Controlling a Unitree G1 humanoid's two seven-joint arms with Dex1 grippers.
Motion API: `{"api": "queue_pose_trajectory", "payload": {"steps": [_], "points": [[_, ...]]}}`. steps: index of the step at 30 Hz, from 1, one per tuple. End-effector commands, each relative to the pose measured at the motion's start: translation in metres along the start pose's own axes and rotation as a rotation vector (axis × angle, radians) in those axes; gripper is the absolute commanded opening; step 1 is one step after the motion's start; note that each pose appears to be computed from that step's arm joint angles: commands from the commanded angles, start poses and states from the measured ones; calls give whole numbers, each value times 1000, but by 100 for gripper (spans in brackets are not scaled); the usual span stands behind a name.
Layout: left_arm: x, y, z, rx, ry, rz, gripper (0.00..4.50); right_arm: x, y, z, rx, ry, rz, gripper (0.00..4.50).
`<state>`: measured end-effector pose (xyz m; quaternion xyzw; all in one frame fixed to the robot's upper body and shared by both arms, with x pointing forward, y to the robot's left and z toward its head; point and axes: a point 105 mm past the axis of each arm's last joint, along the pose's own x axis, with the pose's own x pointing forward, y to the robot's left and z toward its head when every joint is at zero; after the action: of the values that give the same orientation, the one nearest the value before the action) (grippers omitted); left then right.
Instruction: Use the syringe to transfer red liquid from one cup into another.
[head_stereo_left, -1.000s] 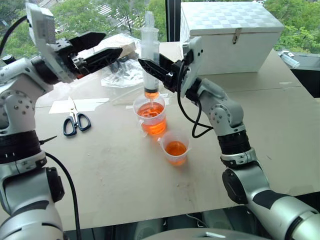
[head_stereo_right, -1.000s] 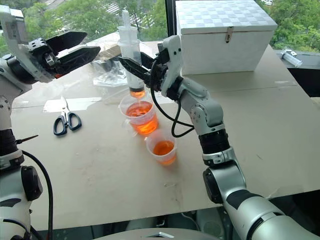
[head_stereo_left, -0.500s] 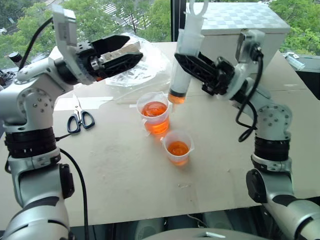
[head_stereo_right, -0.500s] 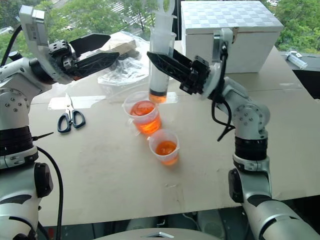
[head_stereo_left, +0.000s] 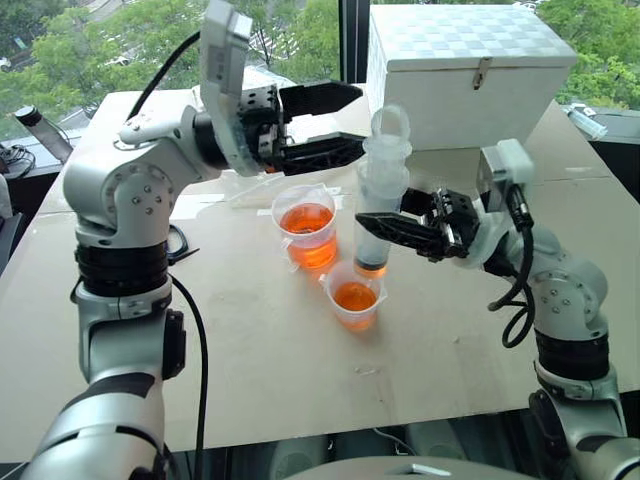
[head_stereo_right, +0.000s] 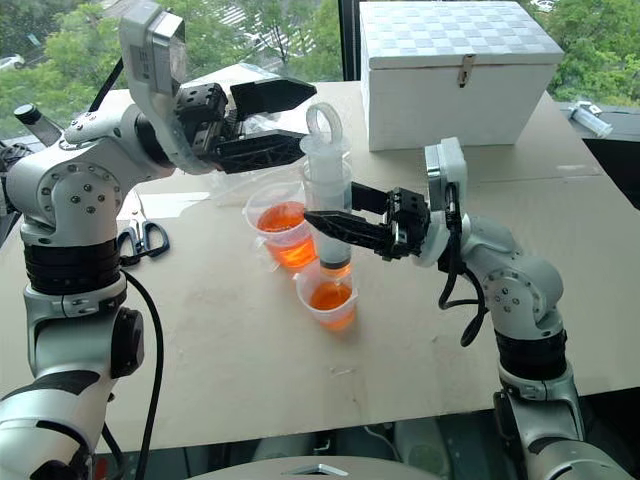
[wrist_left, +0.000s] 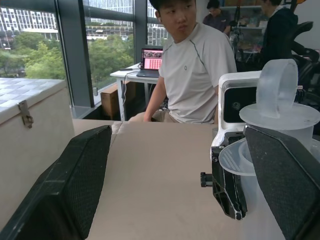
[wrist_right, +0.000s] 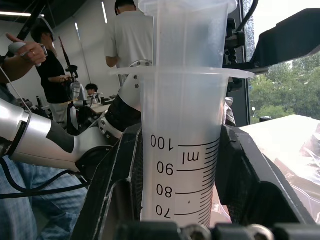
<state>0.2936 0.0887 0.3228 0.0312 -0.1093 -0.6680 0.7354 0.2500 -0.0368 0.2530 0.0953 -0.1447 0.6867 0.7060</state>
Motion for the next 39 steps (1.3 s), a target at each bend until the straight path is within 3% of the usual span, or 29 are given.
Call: {"api": "queue_pose_trajectory", "payload": {"steps": [1,22,39], "points": [[3,-15,22,24,-70,-104,429,8,8,-1,-77,2,55,154],[-31,-9,25,54,8,-82,429,2,-1,-10,-81,4,67,154],[-9,-29,11,-11,46,-275,429,3,-1,-14,-83,16,61,154]]}}
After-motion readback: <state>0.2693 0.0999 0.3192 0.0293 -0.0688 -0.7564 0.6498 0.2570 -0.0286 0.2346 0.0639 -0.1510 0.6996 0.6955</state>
